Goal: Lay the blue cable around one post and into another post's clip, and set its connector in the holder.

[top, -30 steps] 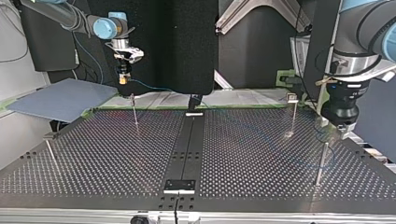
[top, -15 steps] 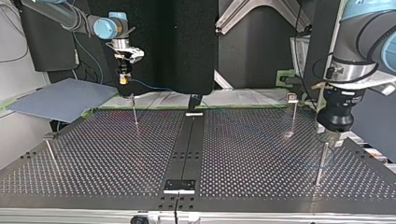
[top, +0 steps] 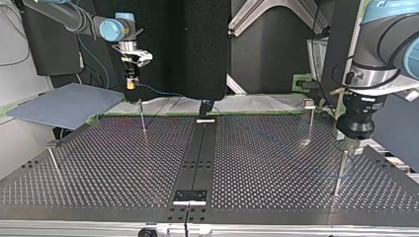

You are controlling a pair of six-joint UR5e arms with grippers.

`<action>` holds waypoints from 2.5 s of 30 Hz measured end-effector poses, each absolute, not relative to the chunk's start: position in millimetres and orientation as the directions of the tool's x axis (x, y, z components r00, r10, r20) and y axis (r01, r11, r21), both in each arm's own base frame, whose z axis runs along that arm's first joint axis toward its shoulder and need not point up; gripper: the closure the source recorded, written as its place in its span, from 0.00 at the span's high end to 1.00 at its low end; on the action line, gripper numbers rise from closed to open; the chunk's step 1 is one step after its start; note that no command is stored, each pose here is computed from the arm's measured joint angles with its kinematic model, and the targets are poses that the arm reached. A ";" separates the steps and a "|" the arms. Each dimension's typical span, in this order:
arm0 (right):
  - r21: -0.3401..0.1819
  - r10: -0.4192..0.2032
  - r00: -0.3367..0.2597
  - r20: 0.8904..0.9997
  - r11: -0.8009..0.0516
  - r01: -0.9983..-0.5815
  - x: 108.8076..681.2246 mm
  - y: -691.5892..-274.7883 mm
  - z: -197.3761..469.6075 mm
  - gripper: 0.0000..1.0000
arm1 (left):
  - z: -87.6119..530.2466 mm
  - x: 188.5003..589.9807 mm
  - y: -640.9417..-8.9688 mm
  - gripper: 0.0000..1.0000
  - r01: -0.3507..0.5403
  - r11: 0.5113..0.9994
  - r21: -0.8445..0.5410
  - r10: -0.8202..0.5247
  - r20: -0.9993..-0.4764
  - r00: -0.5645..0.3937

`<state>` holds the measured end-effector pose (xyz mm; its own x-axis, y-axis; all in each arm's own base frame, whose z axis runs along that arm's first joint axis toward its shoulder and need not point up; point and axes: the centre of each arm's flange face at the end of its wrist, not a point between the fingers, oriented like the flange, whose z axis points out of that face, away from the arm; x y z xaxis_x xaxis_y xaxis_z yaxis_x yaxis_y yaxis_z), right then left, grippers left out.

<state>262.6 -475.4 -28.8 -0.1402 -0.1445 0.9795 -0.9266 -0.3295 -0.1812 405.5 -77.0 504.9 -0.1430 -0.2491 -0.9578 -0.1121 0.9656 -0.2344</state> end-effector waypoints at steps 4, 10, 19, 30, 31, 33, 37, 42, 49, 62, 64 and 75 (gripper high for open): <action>-0.181 -0.143 -0.141 0.980 -0.330 -0.926 262.7 -475.3 -28.7 0.00 | 502.5 406.0 -76.0 1.00 -0.124 0.964 -0.234 -0.251 -0.956 -0.152; -0.181 -0.145 -0.140 0.979 -0.332 -0.926 263.8 -474.6 -28.8 0.00 | 498.7 403.8 -72.4 1.00 -0.168 0.960 -0.226 -0.254 -0.951 -0.174; -0.180 -0.146 -0.138 0.980 -0.335 -0.925 265.2 -473.7 -28.9 0.00 | 490.9 400.6 -67.3 1.00 -0.228 0.951 -0.209 -0.256 -0.946 -0.199; -0.179 -0.148 -0.136 0.980 -0.336 -0.925 265.8 -473.1 -29.1 0.00 | 483.3 399.3 -66.4 1.00 -0.241 0.949 -0.204 -0.258 -0.942 -0.215; -0.179 -0.148 -0.136 0.980 -0.336 -0.925 265.8 -473.2 -29.0 0.00 | 483.2 399.2 -66.5 1.00 -0.241 0.949 -0.204 -0.258 -0.942 -0.215; -0.179 -0.148 -0.136 0.980 -0.336 -0.925 265.8 -473.2 -29.0 0.00 | 483.1 399.2 -66.6 1.00 -0.241 0.949 -0.204 -0.258 -0.942 -0.216; -0.179 -0.148 -0.136 0.980 -0.336 -0.925 265.8 -473.2 -28.9 0.00 | 483.0 399.2 -66.5 1.00 -0.241 0.949 -0.204 -0.257 -0.942 -0.217; -0.179 -0.148 -0.136 0.980 -0.336 -0.925 265.8 -473.2 -28.9 0.00 | 482.8 399.1 -66.5 1.00 -0.241 0.949 -0.203 -0.257 -0.942 -0.217; -0.178 -0.147 -0.135 0.980 -0.336 -0.925 265.8 -473.2 -29.0 0.00 | 482.7 399.4 -66.4 1.00 -0.241 0.949 -0.203 -0.256 -0.942 -0.217; -0.177 -0.148 -0.134 0.980 -0.336 -0.925 265.9 -473.0 -29.1 0.00 | 482.8 399.5 -67.7 1.00 -0.237 0.951 -0.199 -0.251 -0.943 -0.217; -0.177 -0.147 -0.134 0.980 -0.337 -0.925 266.2 -472.8 -29.0 0.00 | 484.1 399.5 -69.6 1.00 -0.227 0.954 -0.194 -0.242 -0.947 -0.210; -0.173 -0.151 -0.129 0.980 -0.335 -0.926 266.5 -471.8 -29.5 0.00 | 509.5 390.5 -91.7 1.00 -0.074 0.977 -0.198 -0.204 -0.974 -0.093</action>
